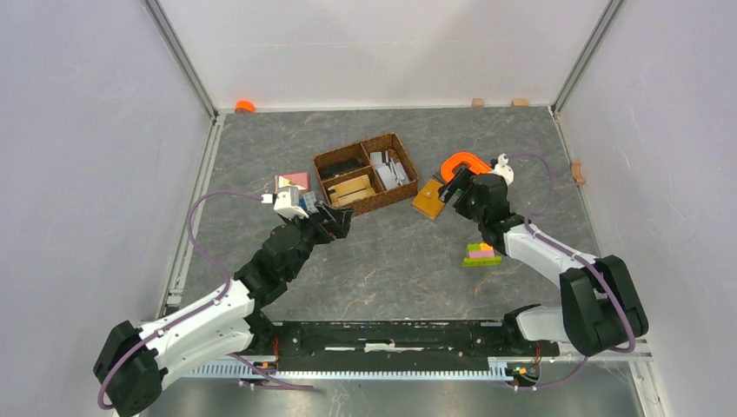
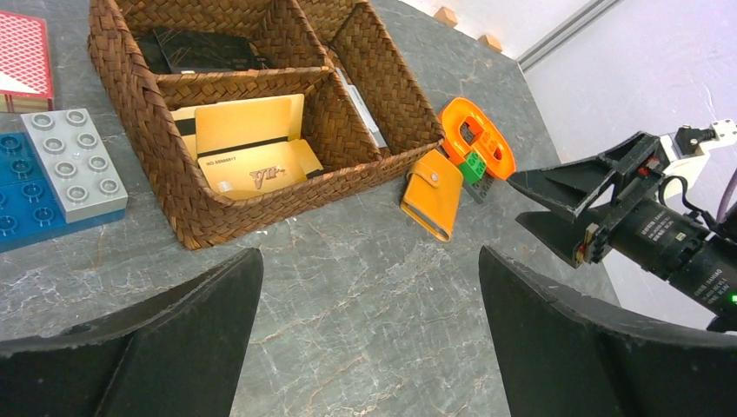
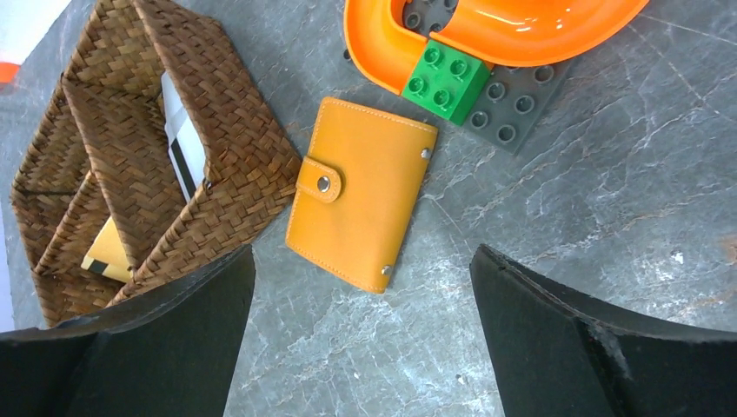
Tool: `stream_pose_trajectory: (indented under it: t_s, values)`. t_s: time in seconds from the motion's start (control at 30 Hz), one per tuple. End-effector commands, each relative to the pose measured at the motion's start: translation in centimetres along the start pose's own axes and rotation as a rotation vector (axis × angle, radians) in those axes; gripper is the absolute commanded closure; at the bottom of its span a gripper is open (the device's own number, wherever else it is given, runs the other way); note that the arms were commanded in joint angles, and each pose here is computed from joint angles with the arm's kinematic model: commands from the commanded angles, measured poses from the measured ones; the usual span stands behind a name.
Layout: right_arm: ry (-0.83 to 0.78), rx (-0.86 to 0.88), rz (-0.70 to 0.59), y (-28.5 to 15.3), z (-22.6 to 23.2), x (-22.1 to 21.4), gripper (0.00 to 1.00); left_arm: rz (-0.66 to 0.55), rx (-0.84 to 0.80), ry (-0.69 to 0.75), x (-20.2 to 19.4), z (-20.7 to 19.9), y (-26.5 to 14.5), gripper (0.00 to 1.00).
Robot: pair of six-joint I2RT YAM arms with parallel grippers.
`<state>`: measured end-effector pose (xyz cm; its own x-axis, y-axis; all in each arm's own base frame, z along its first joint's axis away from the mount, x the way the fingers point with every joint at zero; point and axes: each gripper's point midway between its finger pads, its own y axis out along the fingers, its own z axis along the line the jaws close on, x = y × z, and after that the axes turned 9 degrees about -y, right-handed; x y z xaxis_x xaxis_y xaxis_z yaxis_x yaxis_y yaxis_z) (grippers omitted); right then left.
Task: Take the credit cards out of the card holder
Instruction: Open the card holder at the center of the board.
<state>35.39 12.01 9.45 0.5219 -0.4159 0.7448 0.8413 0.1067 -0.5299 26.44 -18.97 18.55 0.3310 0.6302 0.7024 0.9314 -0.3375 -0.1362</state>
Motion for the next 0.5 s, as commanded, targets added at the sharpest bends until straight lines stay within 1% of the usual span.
stream_pose_trajectory:
  t_s: [0.0,0.2,0.27,0.37,0.47]
  values:
    - [0.050,-0.005,-0.047,0.7,0.2,1.9,0.02,-0.014,-0.043,0.023,0.4,-0.9,0.1,0.00]
    - [0.065,0.005,-0.029,1.5,-0.3,0.7,0.04,-0.013,-0.058,0.018,0.5,-1.1,-0.1,0.00]
    - [0.075,0.001,-0.003,1.9,-0.6,-0.1,0.05,-0.013,-0.059,0.015,0.5,-1.2,-0.1,0.00]
    - [0.095,0.026,0.040,2.9,-0.2,-1.4,0.10,-0.004,-0.063,0.014,0.3,-1.3,0.0,0.00]
    - [0.107,0.030,0.091,4.1,0.1,-2.4,0.10,0.001,-0.062,0.012,0.2,-1.3,0.1,0.00]
